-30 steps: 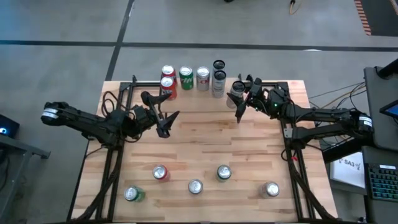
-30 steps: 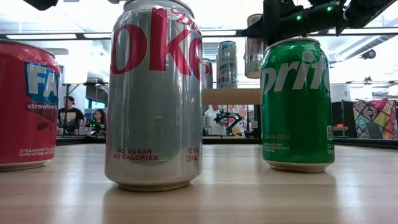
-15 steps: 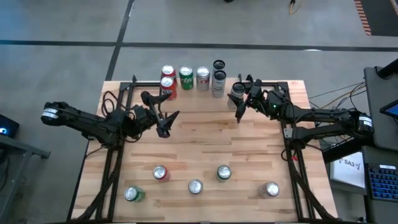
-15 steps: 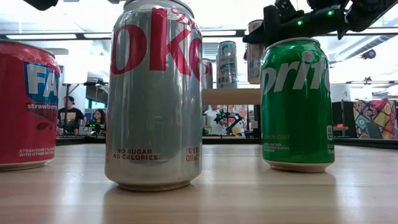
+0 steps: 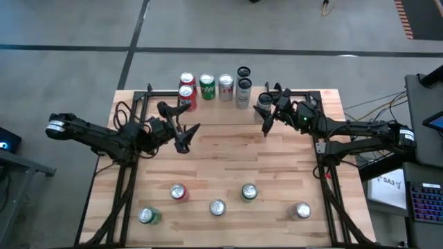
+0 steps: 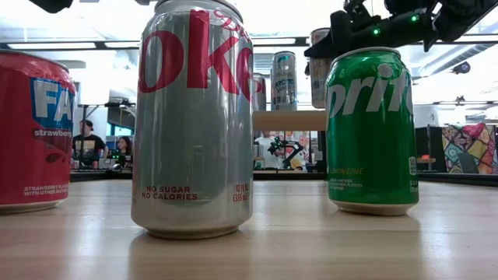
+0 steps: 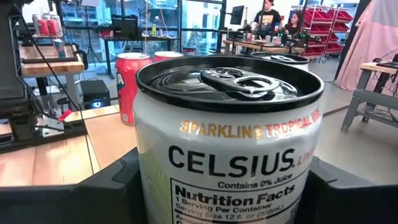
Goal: Place canned beverage on shelf
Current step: Put the white-yellow soda can on the shelf
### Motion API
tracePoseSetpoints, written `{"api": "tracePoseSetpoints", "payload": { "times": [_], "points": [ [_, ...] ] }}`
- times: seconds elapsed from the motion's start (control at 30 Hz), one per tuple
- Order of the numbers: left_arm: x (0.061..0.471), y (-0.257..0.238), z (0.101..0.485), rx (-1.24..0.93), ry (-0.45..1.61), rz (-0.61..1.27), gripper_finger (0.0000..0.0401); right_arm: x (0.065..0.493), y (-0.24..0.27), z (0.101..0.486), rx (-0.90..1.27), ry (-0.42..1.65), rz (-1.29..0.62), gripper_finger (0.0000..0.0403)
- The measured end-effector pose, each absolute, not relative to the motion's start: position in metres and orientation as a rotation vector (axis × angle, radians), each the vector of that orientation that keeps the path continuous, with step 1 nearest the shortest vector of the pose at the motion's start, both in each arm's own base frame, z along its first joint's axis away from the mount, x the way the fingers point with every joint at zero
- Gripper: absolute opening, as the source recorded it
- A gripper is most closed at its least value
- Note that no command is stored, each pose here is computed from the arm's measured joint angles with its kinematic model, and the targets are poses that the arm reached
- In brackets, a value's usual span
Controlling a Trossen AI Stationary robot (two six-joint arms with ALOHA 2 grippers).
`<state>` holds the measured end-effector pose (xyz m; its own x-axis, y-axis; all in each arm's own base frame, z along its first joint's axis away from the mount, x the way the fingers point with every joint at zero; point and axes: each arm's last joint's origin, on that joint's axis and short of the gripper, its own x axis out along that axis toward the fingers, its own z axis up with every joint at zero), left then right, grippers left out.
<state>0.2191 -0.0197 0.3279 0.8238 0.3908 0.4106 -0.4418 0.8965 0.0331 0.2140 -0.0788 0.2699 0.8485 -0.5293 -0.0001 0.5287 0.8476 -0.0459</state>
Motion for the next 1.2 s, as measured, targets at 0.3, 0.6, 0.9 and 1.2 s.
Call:
{"api": "tracePoseSetpoints", "payload": {
  "times": [0.3, 0.6, 0.9, 1.2],
  "points": [
    [0.219, -0.02, 0.328, 0.129, -0.408, 0.444, 0.0341, 0.214, -0.079, 0.269, -0.05, 0.017, -0.559, 0.0231],
    [0.219, -0.02, 0.328, 0.129, -0.408, 0.444, 0.0341, 0.218, -0.081, 0.265, -0.018, 0.011, -0.596, 0.0231],
    [0.219, -0.02, 0.328, 0.13, -0.406, 0.444, 0.0341, 0.23, -0.085, 0.255, -0.035, 0.016, -0.595, 0.0231],
    [0.22, -0.02, 0.327, 0.132, -0.4, 0.443, 0.0341, 0.23, -0.086, 0.255, -0.042, 0.022, -0.608, 0.0231]
  ]
}}
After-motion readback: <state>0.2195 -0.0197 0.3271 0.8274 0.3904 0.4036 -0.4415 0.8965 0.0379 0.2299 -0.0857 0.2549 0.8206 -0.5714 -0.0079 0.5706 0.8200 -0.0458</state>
